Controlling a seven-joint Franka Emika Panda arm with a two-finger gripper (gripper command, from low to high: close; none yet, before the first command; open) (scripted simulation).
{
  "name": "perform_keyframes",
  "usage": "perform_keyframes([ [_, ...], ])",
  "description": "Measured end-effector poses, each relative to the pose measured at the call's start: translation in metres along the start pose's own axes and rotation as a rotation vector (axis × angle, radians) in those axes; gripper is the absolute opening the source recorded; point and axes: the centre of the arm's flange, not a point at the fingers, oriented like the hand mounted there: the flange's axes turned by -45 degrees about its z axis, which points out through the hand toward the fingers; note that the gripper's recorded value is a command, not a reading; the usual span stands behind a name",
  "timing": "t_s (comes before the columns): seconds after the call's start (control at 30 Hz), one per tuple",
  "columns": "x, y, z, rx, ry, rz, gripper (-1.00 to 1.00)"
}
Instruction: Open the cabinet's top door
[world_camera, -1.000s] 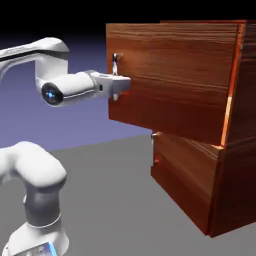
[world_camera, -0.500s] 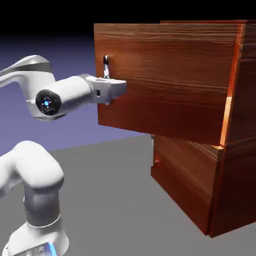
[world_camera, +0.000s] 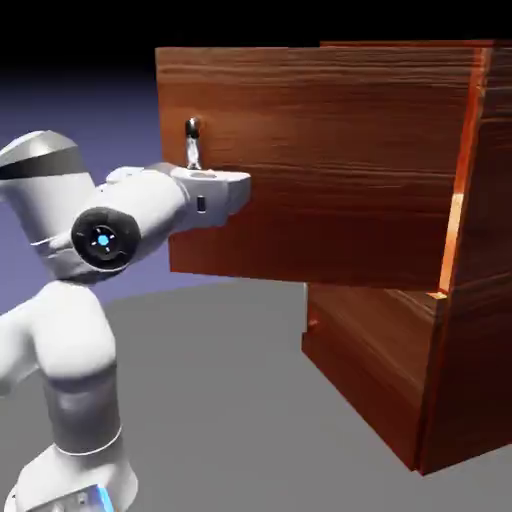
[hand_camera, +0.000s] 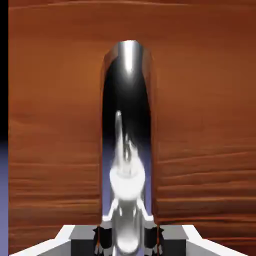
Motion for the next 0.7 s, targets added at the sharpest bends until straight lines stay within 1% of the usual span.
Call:
perform_keyframes([
  [0.33, 0.0, 0.052, -0.096, 0.267, 0.0, 0.0, -1.0],
  [0.67, 0.0, 0.117, -0.166, 0.5, 0.0, 0.0, -1.0],
  [0.7, 0.0, 0.12, -0.169, 0.51, 0.0, 0.0, 1.0],
])
